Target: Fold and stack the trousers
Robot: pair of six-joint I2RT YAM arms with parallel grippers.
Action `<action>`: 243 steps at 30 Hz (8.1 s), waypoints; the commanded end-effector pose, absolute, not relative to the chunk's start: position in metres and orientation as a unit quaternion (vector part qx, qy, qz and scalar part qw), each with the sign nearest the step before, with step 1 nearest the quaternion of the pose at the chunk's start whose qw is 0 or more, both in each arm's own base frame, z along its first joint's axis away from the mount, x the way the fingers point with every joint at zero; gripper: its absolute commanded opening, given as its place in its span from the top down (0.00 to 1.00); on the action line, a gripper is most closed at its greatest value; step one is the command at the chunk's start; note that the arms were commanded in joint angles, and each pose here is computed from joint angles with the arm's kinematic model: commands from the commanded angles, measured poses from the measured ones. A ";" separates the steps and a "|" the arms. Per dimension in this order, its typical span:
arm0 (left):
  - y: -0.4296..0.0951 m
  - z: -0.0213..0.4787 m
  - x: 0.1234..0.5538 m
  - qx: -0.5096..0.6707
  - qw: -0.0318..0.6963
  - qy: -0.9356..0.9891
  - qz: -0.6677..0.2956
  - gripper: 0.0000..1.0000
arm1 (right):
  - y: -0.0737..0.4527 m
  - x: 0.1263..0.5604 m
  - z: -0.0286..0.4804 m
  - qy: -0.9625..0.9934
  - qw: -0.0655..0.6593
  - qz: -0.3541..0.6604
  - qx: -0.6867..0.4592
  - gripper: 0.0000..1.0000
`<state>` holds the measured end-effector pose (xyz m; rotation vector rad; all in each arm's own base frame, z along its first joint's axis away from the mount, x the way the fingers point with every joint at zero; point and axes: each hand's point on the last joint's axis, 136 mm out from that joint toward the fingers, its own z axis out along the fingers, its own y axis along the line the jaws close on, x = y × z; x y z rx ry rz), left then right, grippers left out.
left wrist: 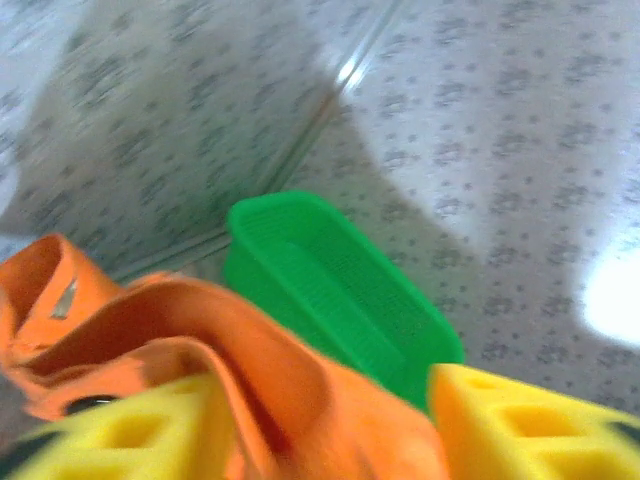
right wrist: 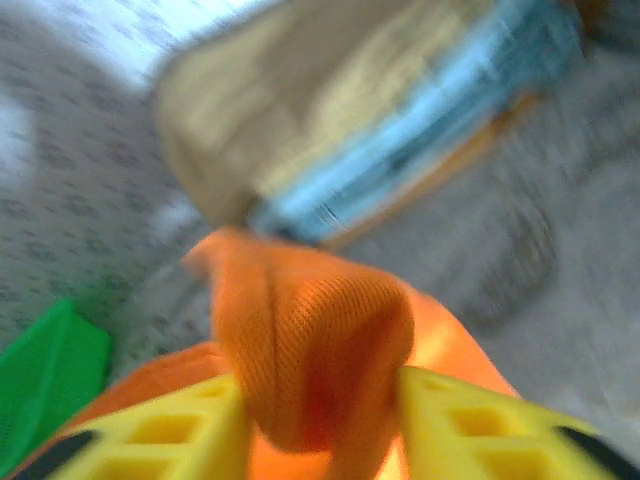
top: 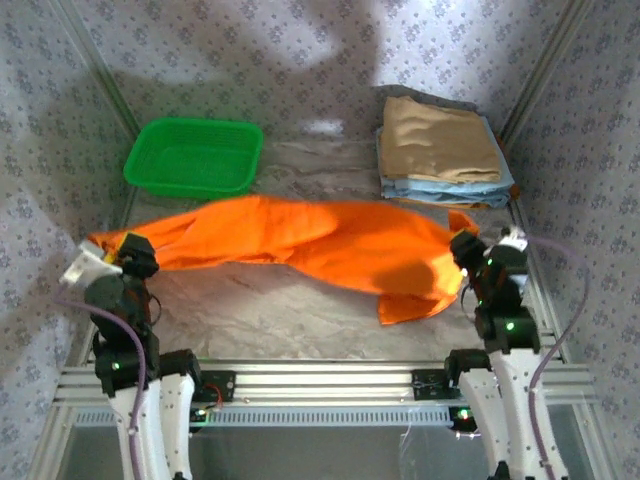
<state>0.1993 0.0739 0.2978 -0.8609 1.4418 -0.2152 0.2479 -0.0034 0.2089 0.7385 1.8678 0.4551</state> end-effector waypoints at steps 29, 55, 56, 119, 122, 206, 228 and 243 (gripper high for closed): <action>-0.080 0.140 0.264 -0.278 0.281 0.902 -0.174 0.11 | 0.120 0.339 0.132 0.898 0.245 0.216 0.296 0.21; 0.012 0.077 0.179 -0.418 0.245 0.874 0.036 0.12 | 0.093 0.301 0.076 0.937 0.186 0.168 0.244 0.20; 0.016 0.076 0.181 -0.419 0.247 0.873 0.041 0.15 | 0.087 0.298 0.074 0.937 0.186 0.165 0.245 0.19; 0.014 0.099 0.236 -0.309 0.296 0.902 0.057 1.00 | 0.106 0.319 0.136 0.913 0.242 0.261 0.200 1.00; 0.011 0.133 0.229 -0.299 0.321 0.898 0.029 1.00 | 0.100 0.313 0.146 0.911 0.252 0.258 0.198 1.00; -0.019 0.038 0.356 -0.223 0.238 0.942 0.080 0.73 | 0.102 0.218 0.019 0.988 0.084 -0.004 0.129 0.79; -0.024 0.170 0.296 -0.216 0.357 0.908 -0.035 1.00 | -0.037 0.249 0.174 0.902 0.278 0.018 0.331 1.00; -0.029 0.180 0.262 -0.236 0.300 0.919 -0.103 0.65 | -0.043 0.244 0.191 0.881 0.315 0.061 0.348 1.00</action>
